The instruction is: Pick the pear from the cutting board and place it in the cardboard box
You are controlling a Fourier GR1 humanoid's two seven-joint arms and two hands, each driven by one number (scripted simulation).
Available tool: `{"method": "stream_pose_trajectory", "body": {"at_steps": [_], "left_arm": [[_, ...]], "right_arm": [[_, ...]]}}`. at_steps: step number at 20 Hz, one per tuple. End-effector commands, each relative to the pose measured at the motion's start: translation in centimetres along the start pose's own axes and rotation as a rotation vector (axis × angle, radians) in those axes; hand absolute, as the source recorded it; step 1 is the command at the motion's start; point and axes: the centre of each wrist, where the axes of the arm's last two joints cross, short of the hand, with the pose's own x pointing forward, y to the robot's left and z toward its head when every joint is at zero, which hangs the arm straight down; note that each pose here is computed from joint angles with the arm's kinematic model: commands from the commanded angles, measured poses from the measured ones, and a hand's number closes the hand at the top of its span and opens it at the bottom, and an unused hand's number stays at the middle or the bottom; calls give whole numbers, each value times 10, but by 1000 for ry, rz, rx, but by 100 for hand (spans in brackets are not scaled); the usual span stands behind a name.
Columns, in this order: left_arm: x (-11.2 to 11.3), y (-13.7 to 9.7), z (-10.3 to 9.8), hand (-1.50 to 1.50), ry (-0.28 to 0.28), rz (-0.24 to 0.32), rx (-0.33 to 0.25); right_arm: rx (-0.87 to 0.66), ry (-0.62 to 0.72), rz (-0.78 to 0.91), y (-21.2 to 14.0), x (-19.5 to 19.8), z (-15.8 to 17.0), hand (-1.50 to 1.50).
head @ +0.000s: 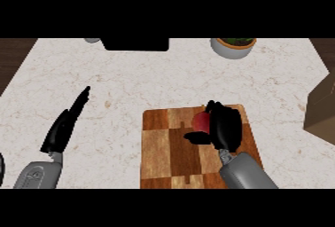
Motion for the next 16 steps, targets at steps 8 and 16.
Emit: {"method": "stream_pose_trajectory", "body": {"at_steps": [8, 16], "left_arm": [[-1, -16, 1, 0, 13, 10, 6], [-8, 3, 14, 0, 28, -2, 23]], "right_arm": [[-9, 79, 148, -100, -21, -58, 150], [-215, 262, 187, -184, -31, -42, 150]]}}
